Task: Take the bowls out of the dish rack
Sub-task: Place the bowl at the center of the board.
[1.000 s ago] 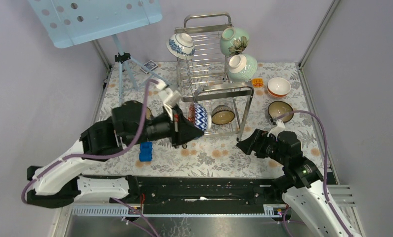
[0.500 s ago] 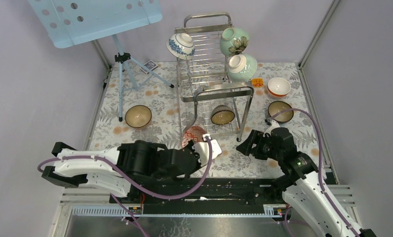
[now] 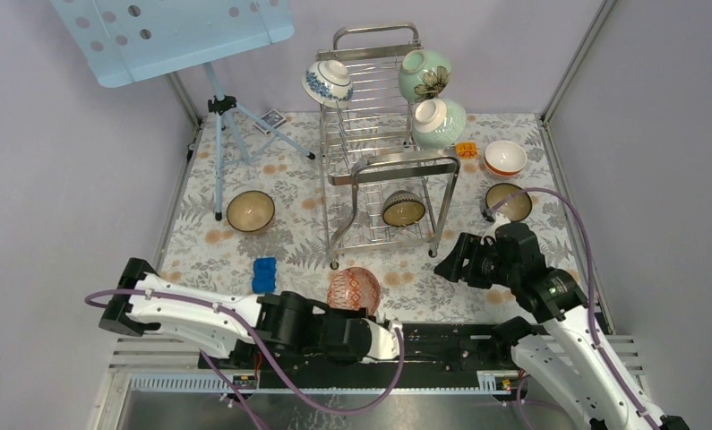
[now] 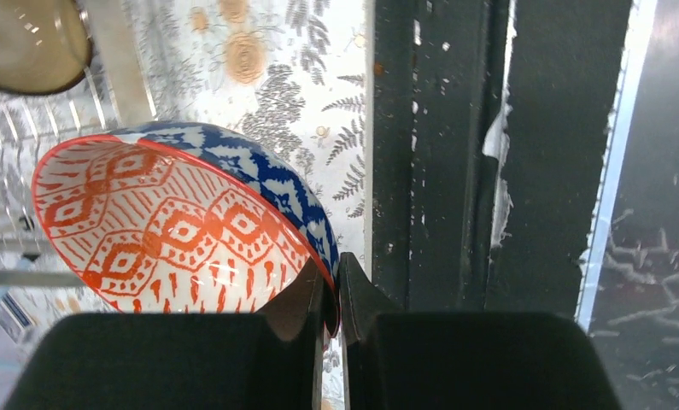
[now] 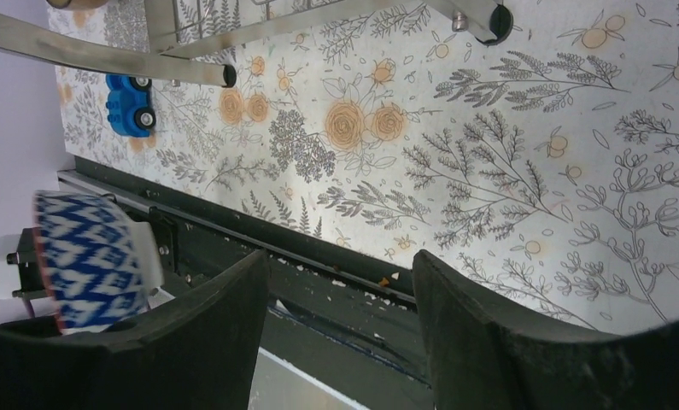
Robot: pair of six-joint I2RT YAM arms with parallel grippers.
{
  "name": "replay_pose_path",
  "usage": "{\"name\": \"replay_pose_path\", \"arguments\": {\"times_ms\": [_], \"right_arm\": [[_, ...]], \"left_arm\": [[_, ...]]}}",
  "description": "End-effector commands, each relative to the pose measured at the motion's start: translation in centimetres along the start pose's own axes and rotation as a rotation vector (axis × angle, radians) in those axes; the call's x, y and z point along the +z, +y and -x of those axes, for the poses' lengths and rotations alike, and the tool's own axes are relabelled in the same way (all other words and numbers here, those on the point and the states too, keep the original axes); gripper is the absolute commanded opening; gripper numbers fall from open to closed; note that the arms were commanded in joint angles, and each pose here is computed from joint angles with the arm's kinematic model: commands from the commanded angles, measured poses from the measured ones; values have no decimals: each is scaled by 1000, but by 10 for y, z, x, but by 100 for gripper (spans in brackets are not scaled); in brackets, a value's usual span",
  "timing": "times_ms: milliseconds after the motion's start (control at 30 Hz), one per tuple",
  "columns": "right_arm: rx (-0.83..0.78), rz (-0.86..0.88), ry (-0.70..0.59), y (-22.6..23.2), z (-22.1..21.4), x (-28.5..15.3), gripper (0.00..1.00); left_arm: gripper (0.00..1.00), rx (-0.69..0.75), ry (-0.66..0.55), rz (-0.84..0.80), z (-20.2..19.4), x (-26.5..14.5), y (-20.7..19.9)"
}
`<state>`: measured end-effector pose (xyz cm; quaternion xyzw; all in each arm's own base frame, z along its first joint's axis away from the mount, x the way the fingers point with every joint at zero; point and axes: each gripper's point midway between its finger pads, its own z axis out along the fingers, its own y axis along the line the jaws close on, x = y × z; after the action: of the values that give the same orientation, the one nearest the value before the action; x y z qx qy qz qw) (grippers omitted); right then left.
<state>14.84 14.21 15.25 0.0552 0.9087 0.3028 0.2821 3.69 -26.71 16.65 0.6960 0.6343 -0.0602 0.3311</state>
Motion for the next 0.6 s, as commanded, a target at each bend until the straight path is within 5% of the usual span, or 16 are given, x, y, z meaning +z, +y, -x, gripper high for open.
{"name": "replay_pose_path", "arguments": {"times_ms": [0, 567], "right_arm": [[-67, -14, 35, 5, 0, -17, 68], [-210, 22, 141, 36, -24, 7, 66]], "left_arm": [[0, 175, -150, -70, 26, 5, -9], [0, 665, 70, -169, -36, 72, -35]]}}
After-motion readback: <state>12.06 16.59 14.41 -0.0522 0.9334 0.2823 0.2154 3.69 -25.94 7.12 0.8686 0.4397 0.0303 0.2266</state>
